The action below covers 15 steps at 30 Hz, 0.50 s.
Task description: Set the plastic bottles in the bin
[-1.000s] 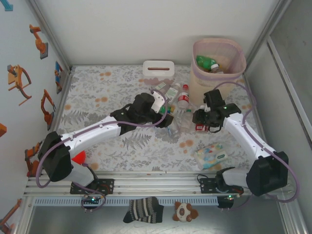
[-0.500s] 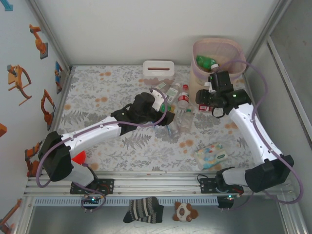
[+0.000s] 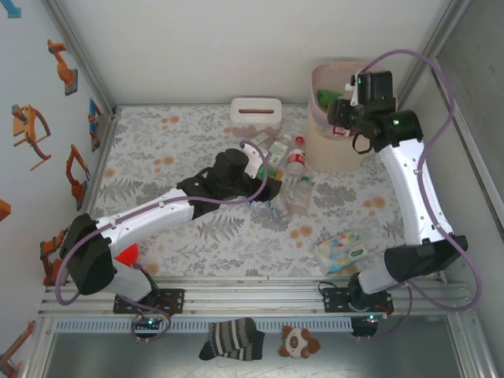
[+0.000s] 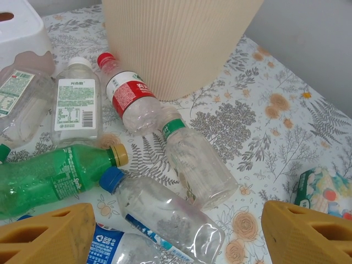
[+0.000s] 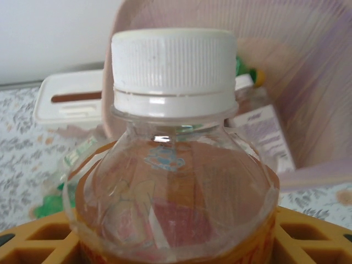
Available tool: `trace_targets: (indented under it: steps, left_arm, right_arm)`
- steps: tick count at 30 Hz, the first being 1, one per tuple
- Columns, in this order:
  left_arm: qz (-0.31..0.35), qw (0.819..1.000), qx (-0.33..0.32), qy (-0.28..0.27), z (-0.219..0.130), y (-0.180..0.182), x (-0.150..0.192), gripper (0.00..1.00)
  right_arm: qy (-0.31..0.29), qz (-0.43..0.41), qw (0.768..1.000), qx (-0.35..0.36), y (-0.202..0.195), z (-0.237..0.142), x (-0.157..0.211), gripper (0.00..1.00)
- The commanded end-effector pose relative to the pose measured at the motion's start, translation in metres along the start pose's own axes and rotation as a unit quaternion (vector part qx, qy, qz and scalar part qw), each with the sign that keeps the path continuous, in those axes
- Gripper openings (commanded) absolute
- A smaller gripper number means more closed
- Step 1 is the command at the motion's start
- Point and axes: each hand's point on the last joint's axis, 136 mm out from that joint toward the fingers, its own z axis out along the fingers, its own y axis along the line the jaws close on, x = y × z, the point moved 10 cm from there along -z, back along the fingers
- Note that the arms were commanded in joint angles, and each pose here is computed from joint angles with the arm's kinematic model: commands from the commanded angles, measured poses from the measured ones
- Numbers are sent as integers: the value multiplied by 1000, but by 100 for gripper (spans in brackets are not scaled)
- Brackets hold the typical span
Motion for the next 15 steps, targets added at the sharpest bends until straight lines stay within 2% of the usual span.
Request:
trace_targets:
  steps: [1,8,15]
  left_arm:
    - [-8,1000,3,-19,-8,-2,-4,79]
    - [-6,1000,-2,-24,-9,-2,-7,79]
    - [-11,1000,-9,-26,-11,0,-5,79]
  right_arm:
    - [-22,-7,999,28,-11,1,-19,59]
    - [-46,4,996,73,-30,23,-48,59]
    - [-58,-68,991,102,-39,59,-65,59]
